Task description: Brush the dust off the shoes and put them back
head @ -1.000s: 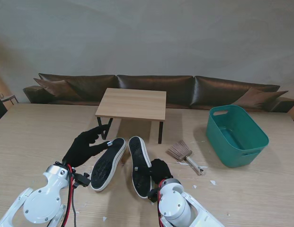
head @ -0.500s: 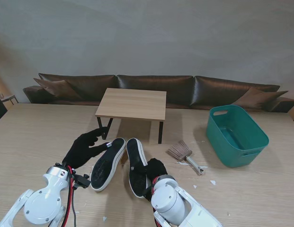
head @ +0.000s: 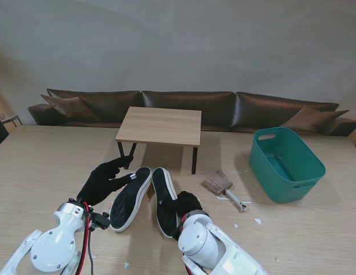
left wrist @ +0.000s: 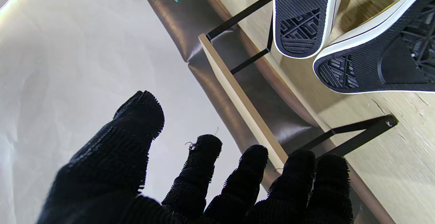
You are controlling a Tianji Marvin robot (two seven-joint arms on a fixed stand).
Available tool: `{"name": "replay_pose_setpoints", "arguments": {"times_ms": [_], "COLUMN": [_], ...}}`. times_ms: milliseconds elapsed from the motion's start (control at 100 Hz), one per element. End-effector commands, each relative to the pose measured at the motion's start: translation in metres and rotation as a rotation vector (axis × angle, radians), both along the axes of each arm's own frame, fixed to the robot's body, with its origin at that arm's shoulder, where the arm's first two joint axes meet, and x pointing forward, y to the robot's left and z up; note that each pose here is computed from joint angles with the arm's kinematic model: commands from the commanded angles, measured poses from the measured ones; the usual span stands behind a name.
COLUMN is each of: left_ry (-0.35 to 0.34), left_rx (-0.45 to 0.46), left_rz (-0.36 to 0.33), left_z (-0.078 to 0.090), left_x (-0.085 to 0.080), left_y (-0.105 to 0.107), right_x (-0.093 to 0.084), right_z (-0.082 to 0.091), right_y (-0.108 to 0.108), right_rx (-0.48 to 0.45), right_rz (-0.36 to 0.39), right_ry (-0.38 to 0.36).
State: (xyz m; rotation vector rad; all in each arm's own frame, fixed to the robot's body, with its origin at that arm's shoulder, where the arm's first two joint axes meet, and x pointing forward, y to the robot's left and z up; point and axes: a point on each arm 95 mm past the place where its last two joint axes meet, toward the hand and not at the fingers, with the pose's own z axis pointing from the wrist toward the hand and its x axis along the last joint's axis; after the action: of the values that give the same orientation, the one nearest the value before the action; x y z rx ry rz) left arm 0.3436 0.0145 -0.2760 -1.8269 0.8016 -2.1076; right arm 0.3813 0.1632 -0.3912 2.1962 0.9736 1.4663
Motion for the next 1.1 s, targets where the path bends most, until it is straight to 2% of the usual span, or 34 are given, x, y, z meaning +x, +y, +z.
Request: {"name": "replay_pose_setpoints", "arguments": {"times_ms": [0, 410, 550, 870, 1090], "left_ry": [0.012, 0.026, 0.027, 0.032, 0.038], "left_rx": [-0.009, -0.011, -0.012, -0.02, -0.026], "left_rz": [-0.018, -0.028, -0.028, -0.024, -0.026], "left_z": [0.0, -0.003, -0.004, -0.006, -0.007], "left_x": [-0.001, 0.001, 0.001, 0.0, -0.001], "left_y": [-0.004, -0.005, -0.006, -0.007, -0.007], "right_x": [-0.007, -0.005, -0.003, 0.003, 0.008], "right_z": [-0.015, -0.015, -0.014, -0.007, -0.003], "right_y": [-0.006, -0.017, -0.021, -0.027, -0.03], "right_rx": [-0.024, -0.099, -0.133, -0.248, -0.37], "right_rz": [-0.001, 0.014, 0.042, 0.073, 0.122], "right_ry": [0.051, 0.039, 0.036, -0.063, -0.189]}}
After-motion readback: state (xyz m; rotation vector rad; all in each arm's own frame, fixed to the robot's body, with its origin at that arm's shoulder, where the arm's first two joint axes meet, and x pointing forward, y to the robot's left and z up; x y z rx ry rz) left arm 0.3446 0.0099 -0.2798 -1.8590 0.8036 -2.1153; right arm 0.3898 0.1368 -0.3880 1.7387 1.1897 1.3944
